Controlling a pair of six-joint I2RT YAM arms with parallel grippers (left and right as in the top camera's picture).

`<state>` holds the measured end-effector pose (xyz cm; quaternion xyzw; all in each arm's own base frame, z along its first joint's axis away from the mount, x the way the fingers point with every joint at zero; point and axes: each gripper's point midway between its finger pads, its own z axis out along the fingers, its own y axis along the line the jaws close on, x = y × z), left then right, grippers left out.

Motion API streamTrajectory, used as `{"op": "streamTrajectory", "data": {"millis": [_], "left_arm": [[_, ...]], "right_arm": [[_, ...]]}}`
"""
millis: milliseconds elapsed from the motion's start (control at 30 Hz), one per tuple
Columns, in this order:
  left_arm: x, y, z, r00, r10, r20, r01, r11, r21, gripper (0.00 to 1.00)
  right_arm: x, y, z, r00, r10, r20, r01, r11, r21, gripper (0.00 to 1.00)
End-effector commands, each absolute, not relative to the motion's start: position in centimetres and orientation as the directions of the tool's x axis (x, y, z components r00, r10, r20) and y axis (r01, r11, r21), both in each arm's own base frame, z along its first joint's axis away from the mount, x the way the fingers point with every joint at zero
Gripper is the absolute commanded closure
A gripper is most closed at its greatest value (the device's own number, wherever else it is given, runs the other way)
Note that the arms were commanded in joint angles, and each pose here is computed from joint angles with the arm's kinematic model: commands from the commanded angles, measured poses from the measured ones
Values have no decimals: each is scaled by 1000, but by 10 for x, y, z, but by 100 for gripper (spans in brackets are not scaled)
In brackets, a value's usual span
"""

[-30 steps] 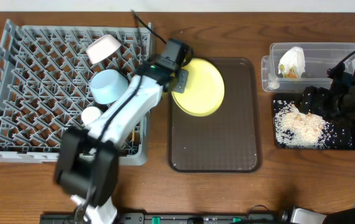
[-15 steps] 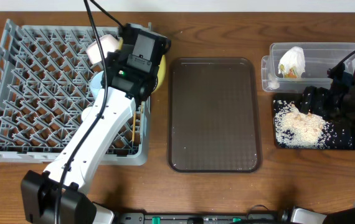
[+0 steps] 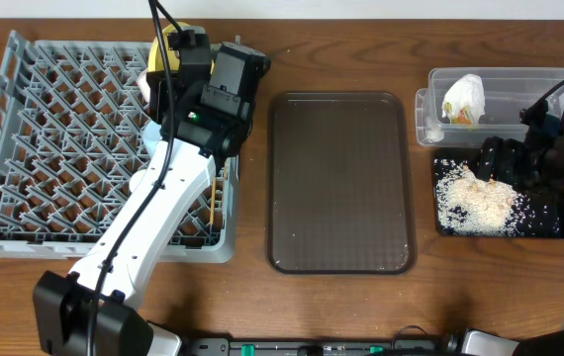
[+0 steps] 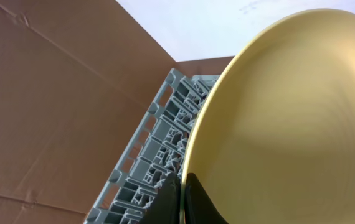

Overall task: Sort waste into correct bins and load items into the dishwasher rack
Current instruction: 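Lower the yellow plate upright into a rack slot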

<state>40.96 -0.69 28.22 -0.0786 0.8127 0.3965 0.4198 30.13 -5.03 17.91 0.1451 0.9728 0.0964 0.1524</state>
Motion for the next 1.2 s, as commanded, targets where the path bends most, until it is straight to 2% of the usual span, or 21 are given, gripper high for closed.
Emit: {"op": "streamTrajectory", "data": {"millis": [0,567,600,800,967,1167], "left_arm": [[409,-8,271,-666,220,-713,-424,675,604,94],[416,-22,212,-775,255,-578,-265,700,663,94],[416,-23,207,-783,255,-567,-246,710,659,93],[414,-28,198,-799,256,-544,-201,738,644,64],[411,-31,207,-784,244,-571,-207,764,611,58],[401,-47,235,-728,184,-661,-181,878,444,51]], "right_arm": [[304,-49,184,-913,289,-286,229,947,226,13],[303,-49,183,-915,290,-282,230,947,226,14],[303,-49,183,-915,290,-282,230,947,226,14],[303,-49,183,-915,290,-282,230,947,226,13],[304,-49,184,-913,289,-287,229,947,226,13],[318,-47,189,-896,283,-341,204,946,251,13]]}}
